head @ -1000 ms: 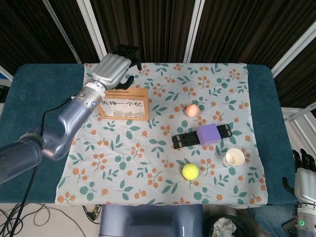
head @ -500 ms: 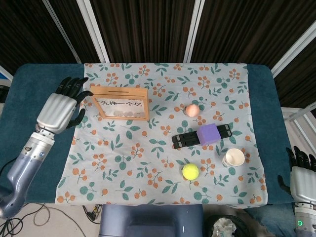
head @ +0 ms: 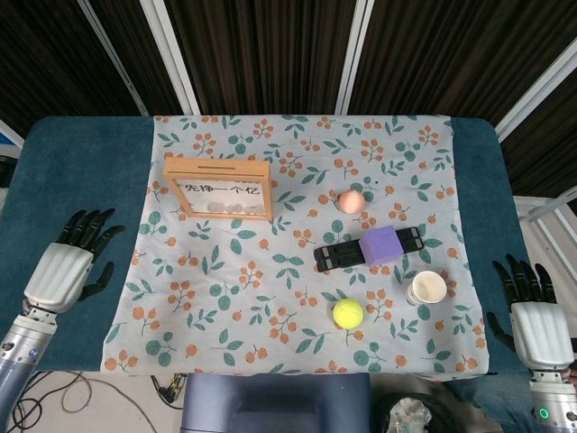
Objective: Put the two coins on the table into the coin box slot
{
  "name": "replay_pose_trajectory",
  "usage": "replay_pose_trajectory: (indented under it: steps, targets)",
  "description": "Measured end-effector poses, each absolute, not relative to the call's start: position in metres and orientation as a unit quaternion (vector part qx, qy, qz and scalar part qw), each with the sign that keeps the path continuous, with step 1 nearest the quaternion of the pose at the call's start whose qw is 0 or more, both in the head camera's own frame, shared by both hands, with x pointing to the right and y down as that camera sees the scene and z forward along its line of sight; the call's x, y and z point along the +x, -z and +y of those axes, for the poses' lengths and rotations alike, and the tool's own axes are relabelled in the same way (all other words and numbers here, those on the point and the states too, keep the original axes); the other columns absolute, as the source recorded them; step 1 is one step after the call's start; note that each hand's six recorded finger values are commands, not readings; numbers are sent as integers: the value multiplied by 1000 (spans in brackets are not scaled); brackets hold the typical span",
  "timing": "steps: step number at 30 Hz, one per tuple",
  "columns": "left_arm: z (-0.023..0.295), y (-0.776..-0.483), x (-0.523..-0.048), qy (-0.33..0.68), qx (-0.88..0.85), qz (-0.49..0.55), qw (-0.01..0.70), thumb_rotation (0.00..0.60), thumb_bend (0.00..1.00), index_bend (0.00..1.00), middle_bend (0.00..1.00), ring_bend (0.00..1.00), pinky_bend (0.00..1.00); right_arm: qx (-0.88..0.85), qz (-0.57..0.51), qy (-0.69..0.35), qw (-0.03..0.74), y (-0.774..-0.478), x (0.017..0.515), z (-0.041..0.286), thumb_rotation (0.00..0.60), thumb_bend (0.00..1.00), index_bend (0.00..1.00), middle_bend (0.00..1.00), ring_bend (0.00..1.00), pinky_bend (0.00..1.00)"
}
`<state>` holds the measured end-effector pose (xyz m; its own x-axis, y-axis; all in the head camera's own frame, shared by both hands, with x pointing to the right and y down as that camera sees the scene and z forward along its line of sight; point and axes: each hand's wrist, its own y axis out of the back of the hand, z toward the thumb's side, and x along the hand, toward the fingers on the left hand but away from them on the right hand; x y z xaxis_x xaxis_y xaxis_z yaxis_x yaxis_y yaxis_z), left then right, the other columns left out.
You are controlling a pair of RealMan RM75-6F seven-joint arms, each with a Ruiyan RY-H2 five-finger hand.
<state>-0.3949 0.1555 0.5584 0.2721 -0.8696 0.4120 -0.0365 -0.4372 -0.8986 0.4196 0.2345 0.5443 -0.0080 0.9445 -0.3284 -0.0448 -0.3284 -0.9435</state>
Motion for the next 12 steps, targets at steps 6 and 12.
replay_pose_trajectory:
  steps: [6,12]
  targets:
    - [176,-569,-412,505,-681,345,404,600,452,149,0,0,0,-568,-396,-578,432,-544,417,235,600,406,96,45,26,0]
    - [182,-569,-415,499,-681,353,403,600,447,140,0,0,0,-567,-393,-579,435,-545,417,236,600,406,96,45,26,0]
